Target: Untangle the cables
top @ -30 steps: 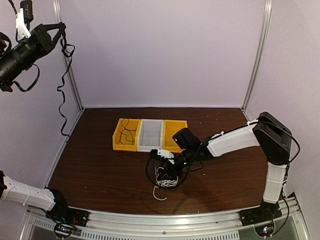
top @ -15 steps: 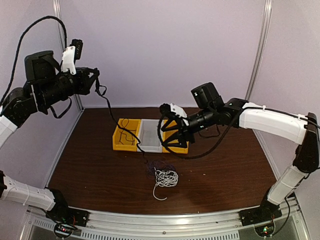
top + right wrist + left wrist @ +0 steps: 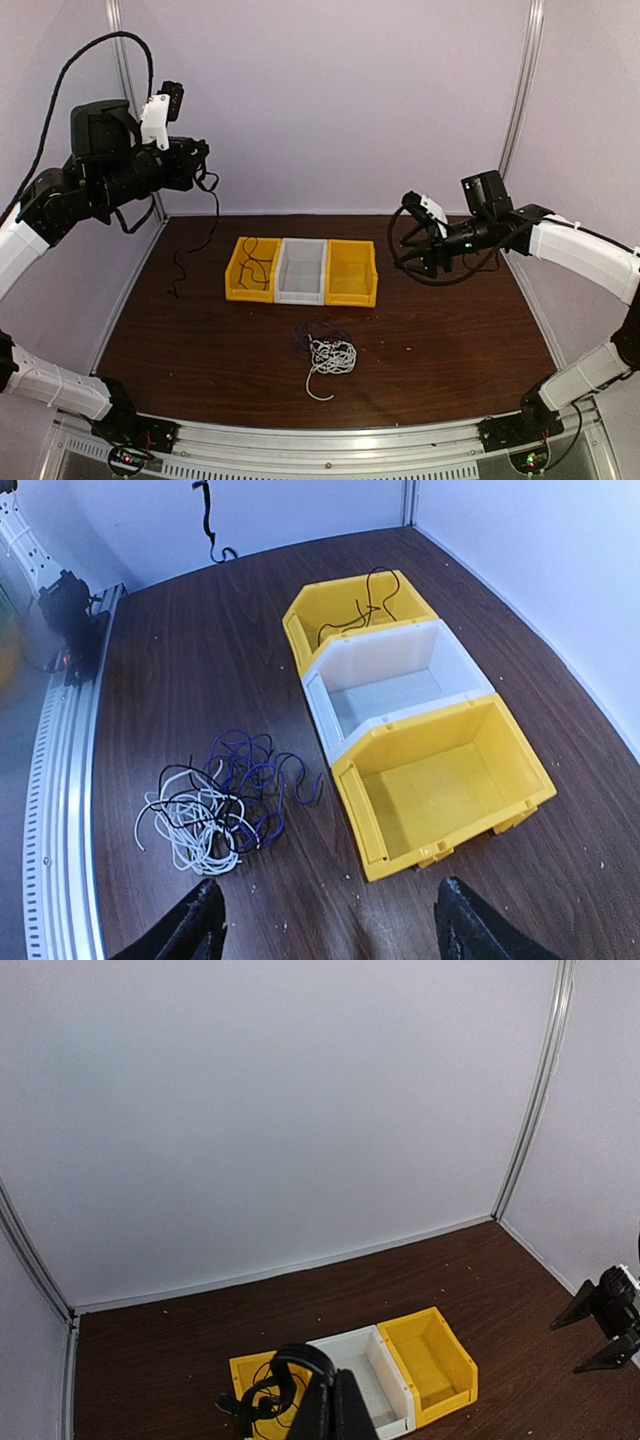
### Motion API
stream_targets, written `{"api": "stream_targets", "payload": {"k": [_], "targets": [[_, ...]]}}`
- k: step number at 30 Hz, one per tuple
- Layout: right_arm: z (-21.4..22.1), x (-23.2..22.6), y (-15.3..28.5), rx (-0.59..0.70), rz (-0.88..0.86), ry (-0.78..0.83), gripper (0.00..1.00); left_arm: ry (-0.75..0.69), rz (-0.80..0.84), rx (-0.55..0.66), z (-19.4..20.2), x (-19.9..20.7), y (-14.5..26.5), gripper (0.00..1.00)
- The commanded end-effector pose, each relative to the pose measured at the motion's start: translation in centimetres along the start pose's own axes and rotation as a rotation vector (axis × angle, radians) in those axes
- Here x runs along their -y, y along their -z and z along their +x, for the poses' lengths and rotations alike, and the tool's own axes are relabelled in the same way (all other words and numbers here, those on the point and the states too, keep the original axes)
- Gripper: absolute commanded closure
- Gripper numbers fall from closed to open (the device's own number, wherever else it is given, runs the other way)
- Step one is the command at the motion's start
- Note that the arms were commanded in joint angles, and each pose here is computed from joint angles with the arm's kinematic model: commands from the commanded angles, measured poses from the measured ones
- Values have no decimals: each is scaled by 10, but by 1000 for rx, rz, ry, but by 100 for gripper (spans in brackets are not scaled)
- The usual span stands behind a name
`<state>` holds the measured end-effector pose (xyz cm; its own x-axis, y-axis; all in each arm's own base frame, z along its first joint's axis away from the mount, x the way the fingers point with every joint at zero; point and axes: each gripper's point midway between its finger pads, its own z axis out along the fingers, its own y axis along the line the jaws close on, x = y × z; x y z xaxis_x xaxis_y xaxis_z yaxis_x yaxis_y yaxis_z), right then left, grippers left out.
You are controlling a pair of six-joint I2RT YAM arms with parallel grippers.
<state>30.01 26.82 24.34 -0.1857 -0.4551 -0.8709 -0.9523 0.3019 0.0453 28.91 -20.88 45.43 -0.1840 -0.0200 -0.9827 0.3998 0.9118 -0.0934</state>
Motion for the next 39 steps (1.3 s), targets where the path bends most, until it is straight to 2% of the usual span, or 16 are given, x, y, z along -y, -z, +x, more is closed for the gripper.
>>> {"api": "stream_targets", "payload": {"k": [1, 7, 11, 19, 23, 28, 33, 39], "targets": [[14, 6, 19, 42, 110, 21, 27, -38, -74, 37, -21, -8, -9, 100], [50, 24, 32, 54, 218, 17, 28, -61, -86, 20, -34, -8, -28, 100], [63, 27, 31, 53, 219, 2, 29, -67, -73, 40, -49, -3, -37, 100], [66, 24, 29, 54, 198, 4, 29, -55, -45, 65, -66, -1, -68, 100], [67, 24, 29, 54, 196, 5, 29, -21, -50, 56, -68, -18, -87, 100], [67, 22, 30, 55, 193, 8, 29, 32, -23, 11, -53, -42, -110, 100], [68, 23, 30, 54, 195, 9, 29, 28, -33, 5, -48, -49, -118, 100], [70, 23, 28, 48, 190, 6, 29, 8, -54, 36, -62, -55, -119, 100]]}}
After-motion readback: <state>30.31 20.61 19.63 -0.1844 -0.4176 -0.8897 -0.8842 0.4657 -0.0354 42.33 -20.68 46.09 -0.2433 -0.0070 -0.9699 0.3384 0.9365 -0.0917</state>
